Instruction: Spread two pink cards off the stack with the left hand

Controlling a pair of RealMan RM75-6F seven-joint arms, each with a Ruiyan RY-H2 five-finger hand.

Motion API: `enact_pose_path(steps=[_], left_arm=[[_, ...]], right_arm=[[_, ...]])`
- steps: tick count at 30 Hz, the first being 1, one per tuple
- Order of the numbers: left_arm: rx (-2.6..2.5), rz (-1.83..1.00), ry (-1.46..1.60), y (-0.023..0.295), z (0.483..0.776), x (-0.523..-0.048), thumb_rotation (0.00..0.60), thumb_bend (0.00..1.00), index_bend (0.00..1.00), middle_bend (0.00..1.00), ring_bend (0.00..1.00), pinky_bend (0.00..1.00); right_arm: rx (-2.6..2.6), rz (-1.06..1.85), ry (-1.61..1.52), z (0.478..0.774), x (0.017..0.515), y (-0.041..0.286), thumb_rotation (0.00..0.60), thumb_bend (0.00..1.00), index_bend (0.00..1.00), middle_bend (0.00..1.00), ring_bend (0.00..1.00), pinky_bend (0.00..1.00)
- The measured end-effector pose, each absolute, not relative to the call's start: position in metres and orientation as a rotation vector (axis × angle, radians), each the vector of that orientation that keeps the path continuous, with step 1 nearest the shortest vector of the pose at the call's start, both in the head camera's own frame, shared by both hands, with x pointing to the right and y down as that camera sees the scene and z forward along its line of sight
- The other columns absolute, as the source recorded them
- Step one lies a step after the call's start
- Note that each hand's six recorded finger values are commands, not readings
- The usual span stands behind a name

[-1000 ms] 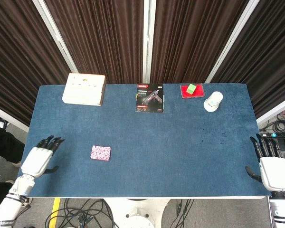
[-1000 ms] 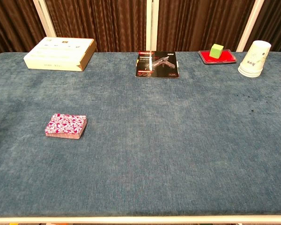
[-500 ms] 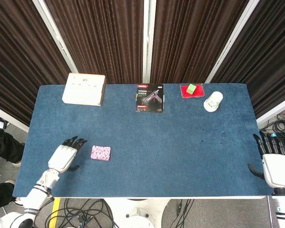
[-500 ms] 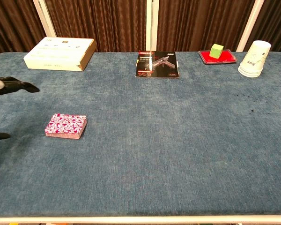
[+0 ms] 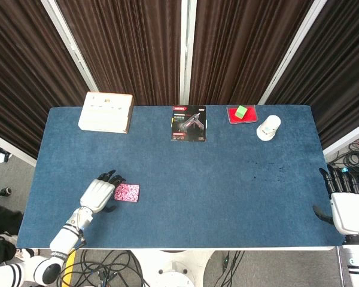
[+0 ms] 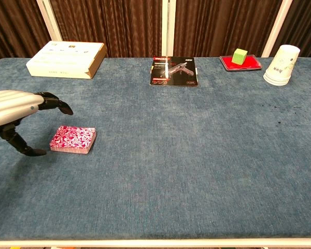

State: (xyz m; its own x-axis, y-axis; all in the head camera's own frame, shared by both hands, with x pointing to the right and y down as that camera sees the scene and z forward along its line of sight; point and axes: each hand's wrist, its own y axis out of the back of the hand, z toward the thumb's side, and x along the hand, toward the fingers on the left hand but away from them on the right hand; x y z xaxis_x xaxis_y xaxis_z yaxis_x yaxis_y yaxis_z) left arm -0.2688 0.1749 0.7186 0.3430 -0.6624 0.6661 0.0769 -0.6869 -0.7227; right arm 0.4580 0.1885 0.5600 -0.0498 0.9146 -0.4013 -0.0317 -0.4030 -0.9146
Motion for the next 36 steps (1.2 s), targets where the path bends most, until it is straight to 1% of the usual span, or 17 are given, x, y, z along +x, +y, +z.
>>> enact_pose_path(steps=[3,10,23,28,36], left_arm=[[-1.925,-1.402,0.493,0.173,0.723,-0.262,0.6,0.19,0.24,0.17,0.04,0.16],[-1.897,-1.452,0.488,0.167,0.733,-0.261,0.6,0.19,0.24,0.19,0.04,0.13],[-1.908,-1.493,0.478,0.165,0.742,-0.253,0.6,0.19,0.24,0.2,0.04,0.13],[-1.91,-1.504,0.479,0.164,0.743,-0.249,0.6,0.19,0.24,0.25,0.04,0.13],[-1.891,-1.536,0.482,0.162,0.743,-0.248,0.6,0.19,0.26,0.25,0.04,0.13]], right_arm=[[-1.449,1.56,-0.999,0.558,0.46,0.188,0.6,0.13,0.0,0.0,0.0,0.0],[-1.444,1.571,-1.009,0.558,0.465,0.189,0.6,0.13,0.0,0.0,0.0,0.0],[-1.453,1.584,-1.007,0.564,0.468,0.189,0.6,0.13,0.0,0.0,0.0,0.0],[-1.451,1.584,-1.014,0.563,0.47,0.189,0.6,0.13,0.0,0.0,0.0,0.0],[-1.45,1.591,-1.014,0.565,0.472,0.189,0.6,0.13,0.0,0.0,0.0,0.0]])
